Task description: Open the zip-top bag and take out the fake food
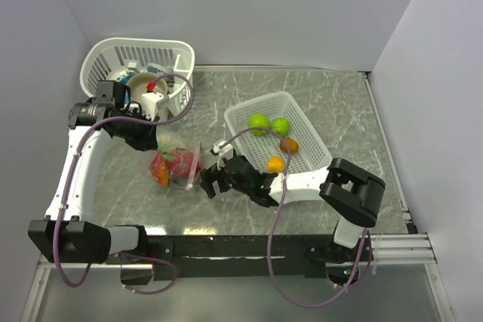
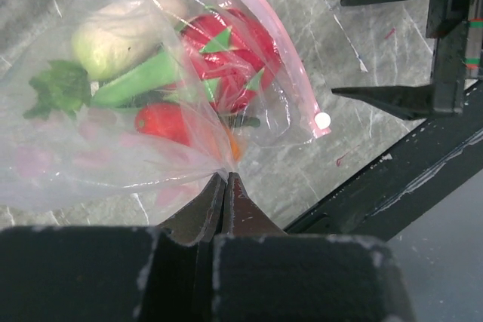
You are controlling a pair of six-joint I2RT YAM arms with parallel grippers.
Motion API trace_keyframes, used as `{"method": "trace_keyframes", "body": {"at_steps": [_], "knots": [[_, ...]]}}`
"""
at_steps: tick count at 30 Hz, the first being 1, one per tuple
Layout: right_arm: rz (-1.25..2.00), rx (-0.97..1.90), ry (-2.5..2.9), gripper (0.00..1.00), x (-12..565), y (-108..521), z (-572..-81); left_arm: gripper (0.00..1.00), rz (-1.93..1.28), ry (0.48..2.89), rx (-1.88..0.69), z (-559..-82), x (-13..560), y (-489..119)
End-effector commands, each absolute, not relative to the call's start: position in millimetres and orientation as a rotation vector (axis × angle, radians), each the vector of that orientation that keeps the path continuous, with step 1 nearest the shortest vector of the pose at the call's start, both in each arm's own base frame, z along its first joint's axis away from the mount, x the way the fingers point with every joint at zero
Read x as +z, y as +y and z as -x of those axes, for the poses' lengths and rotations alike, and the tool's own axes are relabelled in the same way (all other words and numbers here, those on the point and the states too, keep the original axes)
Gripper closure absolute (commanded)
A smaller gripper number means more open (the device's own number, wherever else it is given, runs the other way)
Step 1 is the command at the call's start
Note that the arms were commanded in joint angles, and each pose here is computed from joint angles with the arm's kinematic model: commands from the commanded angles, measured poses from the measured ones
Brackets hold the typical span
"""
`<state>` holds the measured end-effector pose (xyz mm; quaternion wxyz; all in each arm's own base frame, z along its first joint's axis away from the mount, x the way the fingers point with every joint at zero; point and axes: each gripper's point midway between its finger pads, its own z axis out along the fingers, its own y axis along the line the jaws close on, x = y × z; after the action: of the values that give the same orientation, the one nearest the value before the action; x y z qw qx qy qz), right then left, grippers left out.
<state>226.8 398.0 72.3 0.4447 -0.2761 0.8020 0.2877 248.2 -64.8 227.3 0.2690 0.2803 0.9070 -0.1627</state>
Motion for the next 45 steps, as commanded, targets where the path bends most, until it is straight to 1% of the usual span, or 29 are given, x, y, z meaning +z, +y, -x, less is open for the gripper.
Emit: {"method": "trace_keyframes", "body": {"at_steps": [1,3,14,20,23,25,26,27,29,30,35,41,45], "knots": [[0.69,0.757,1.891,0.01,95.5,415.9,-244.6,0.99,-0.737,2.415,-0.4,-253.8,231.8,-66.5],[0.687,0.764,1.889,0.02,95.5,419.5,-253.6,0.99,-0.735,2.415,-0.393,-254.3,232.1,-66.4],[0.736,0.783,1.874,0.03,88.1,447.0,-267.8,0.99,-0.731,2.426,-0.387,-261.0,226.1,-66.9],[0.753,0.856,1.835,0.04,95.4,459.3,-264.6,0.99,-0.731,2.437,-0.384,-262.2,221.7,-68.2],[0.766,0.945,1.774,0.01,109.2,471.5,-256.3,0.99,-0.731,2.441,-0.387,-261.7,220.0,-69.9],[0.766,0.946,1.785,0.0,103.1,478.5,-256.4,0.99,-0.734,2.44,-0.386,-261.6,220.4,-71.1],[0.762,0.956,1.773,0.0,110.0,488.0,-257.9,0.99,-0.736,2.437,-0.387,-261.8,221.4,-72.0],[0.777,0.934,1.82,0.0,93.0,490.0,-257.8,0.99,-0.733,2.441,-0.382,-261.9,221.2,-71.3],[0.762,0.932,1.821,0.0,97.4,501.1,-262.8,0.99,-0.737,2.438,-0.384,-262.1,222.6,-73.1],[0.762,0.922,1.852,0.0,86.4,502.7,-262.4,0.99,-0.735,2.436,-0.384,-261.6,223.8,-73.1],[0.741,0.91,1.865,0.0,85.7,516.0,-273.0,0.99,-0.739,2.431,-0.389,-259.3,224.3,-75.4],[0.72,0.824,1.921,0.0,64.2,519.8,-287.3,0.99,-0.746,2.422,-0.403,-254.2,228.7,-78.2],[0.7,0.819,1.903,0.0,66.0,526.0,-294.1,0.99,-0.759,2.416,-0.412,-251.2,233.1,-80.8]]}}
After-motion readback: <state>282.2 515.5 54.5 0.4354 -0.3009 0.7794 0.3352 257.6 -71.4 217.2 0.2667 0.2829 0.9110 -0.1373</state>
